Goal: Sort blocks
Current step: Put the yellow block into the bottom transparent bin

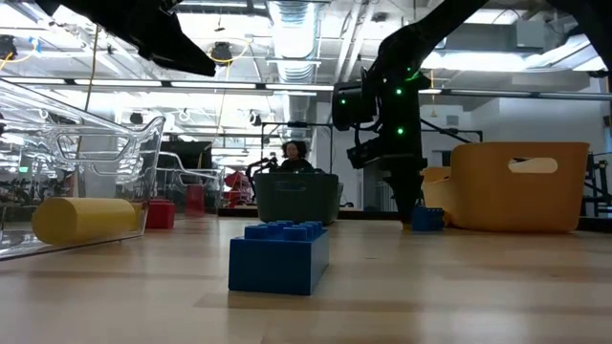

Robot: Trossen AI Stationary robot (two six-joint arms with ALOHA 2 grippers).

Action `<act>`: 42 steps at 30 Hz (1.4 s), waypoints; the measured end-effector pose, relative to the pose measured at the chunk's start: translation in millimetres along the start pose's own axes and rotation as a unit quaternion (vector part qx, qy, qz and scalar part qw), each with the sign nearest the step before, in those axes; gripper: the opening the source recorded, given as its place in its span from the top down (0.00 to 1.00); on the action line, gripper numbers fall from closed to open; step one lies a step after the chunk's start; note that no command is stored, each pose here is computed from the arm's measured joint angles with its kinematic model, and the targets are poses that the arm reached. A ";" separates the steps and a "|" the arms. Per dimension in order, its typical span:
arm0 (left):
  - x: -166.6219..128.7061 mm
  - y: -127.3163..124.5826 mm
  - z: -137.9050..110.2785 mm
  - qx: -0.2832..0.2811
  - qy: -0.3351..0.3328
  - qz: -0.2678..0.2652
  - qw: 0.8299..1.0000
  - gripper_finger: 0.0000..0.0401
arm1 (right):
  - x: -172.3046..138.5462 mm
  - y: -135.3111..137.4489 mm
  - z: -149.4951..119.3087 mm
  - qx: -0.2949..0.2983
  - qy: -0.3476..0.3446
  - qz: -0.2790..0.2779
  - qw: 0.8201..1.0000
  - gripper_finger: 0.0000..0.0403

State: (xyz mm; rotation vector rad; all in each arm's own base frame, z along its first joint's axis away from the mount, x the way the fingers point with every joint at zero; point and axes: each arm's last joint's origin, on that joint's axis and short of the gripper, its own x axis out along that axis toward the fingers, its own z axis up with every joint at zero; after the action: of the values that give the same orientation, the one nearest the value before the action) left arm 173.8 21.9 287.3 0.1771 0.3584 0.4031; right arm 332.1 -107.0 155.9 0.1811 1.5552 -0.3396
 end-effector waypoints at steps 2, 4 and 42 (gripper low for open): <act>0.0 0.2 1.4 -0.001 -0.007 0.001 1.000 0.38 | 0.0 0.0 -0.1 -0.002 0.001 0.000 1.000 0.58; 0.0 0.3 2.4 -0.003 -0.012 0.002 1.000 0.38 | -0.2 0.6 -0.1 -0.002 0.000 0.003 1.000 0.68; -27.5 2.4 14.2 -0.017 -0.086 -0.019 0.996 0.38 | -154.1 142.7 20.5 -0.199 -0.399 0.158 0.881 0.78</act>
State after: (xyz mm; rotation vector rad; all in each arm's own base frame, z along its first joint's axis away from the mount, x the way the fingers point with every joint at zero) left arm 154.7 11.3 309.4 0.1701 0.1847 0.3538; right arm 400.6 35.8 295.4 -0.0353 0.7241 0.1685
